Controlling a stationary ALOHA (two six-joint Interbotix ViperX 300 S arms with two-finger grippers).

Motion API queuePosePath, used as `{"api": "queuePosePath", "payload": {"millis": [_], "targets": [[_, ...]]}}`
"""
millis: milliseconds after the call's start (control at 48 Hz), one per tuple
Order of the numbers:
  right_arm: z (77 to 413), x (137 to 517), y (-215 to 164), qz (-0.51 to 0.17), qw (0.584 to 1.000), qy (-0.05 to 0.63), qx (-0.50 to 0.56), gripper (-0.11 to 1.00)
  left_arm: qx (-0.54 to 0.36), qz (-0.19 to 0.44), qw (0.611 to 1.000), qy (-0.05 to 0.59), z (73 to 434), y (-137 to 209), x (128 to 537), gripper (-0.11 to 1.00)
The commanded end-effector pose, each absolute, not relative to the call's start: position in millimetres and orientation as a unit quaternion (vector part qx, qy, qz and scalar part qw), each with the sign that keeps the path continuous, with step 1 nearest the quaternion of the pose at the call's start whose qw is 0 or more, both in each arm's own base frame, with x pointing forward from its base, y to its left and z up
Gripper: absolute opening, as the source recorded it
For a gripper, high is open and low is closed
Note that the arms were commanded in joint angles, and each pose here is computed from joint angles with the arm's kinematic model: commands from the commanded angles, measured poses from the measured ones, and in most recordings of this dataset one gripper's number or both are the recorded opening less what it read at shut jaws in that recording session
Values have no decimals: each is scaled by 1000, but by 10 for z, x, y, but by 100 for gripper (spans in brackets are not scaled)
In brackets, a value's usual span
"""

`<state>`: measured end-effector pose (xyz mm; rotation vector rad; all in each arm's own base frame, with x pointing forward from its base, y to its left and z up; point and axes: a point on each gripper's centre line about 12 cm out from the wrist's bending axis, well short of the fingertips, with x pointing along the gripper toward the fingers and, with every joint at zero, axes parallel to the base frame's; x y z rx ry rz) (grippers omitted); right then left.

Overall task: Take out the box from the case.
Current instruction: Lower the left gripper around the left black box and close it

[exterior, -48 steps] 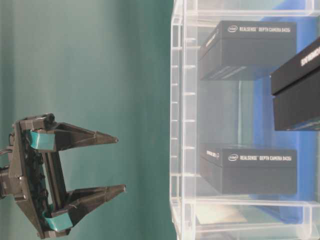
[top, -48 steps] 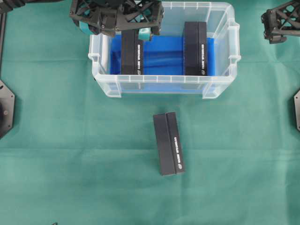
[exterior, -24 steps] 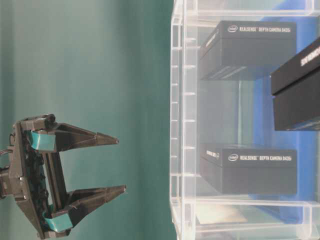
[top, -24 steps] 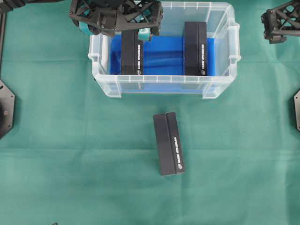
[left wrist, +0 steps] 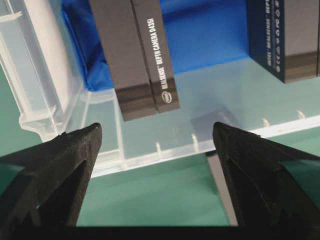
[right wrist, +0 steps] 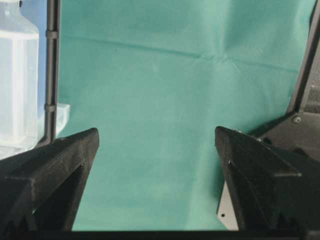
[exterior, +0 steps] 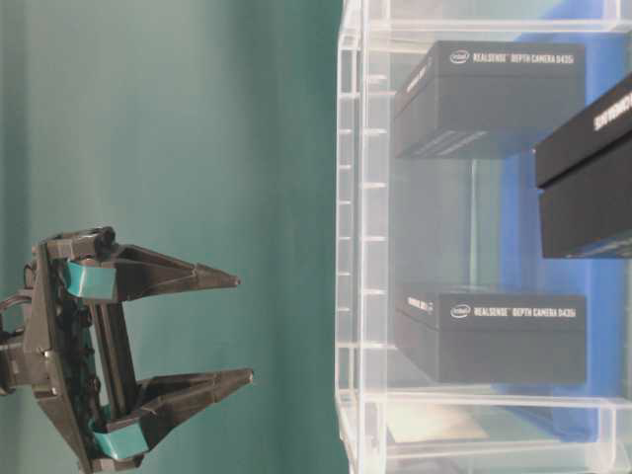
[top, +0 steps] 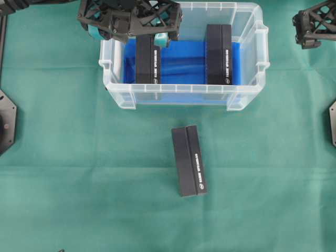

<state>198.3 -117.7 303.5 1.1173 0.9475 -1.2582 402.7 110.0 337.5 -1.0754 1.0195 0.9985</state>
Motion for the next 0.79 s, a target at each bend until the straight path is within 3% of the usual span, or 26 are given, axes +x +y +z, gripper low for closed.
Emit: {"api": "queuePosePath", "payload": {"millis": [0,771], "targets": [[3116,1988,-1179,-531,579,392,479,92,-472,432,635,434,3461,1094,4007,90],[3116,1995,-1167,-529,580,393,478,92,-470,443,627,436,2845,1141,4110,90]]}}
